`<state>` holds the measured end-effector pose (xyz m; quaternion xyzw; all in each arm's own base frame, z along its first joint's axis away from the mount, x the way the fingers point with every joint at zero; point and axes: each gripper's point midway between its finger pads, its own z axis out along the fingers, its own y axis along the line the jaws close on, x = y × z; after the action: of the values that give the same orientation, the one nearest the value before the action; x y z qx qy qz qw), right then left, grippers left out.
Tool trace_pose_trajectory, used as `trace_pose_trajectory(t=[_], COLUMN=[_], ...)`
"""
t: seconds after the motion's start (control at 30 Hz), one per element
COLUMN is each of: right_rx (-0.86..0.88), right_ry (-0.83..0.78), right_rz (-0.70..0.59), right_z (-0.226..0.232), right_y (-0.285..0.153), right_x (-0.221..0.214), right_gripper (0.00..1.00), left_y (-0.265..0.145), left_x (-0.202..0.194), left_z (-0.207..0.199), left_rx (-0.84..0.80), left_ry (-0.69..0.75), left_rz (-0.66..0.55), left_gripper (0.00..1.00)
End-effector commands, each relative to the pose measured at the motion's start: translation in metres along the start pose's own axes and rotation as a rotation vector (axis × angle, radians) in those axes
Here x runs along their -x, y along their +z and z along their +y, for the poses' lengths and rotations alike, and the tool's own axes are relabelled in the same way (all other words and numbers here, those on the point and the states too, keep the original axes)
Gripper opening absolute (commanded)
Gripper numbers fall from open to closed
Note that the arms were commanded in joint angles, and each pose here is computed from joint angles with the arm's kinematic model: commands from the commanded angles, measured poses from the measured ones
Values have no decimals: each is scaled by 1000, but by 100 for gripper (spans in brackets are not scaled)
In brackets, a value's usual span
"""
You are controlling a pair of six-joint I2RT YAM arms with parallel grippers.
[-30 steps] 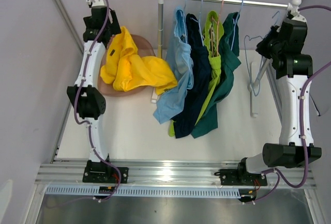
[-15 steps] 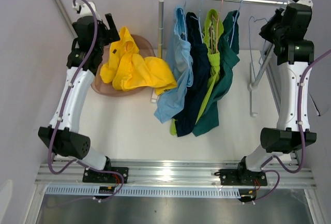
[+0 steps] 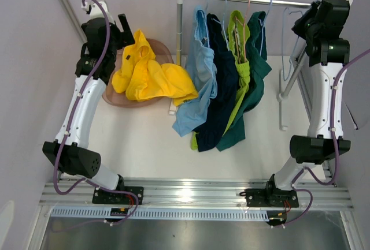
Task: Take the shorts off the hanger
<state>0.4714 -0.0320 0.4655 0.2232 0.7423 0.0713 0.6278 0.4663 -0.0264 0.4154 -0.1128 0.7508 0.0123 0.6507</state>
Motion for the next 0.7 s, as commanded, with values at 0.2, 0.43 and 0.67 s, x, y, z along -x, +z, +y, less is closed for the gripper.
trace_pose_trajectory(t=[0.2, 0.43, 0.67], right_rx=[-69, -80, -166], right_ry=[-30, -12, -36], right_rz=[38, 17, -96], right_z=[-28, -32, -47], right_y=[37, -1, -64], right_x=[-25, -14, 22], right_gripper=[0, 85, 99], left_y=[-15, -21, -27], left_x=[17, 15, 16], left_z=[-16, -29, -36], left_rx=[-74, -100, -115], left_ry=[18, 37, 46], left_rz=[-46, -44, -47], left_gripper=[99, 99, 99])
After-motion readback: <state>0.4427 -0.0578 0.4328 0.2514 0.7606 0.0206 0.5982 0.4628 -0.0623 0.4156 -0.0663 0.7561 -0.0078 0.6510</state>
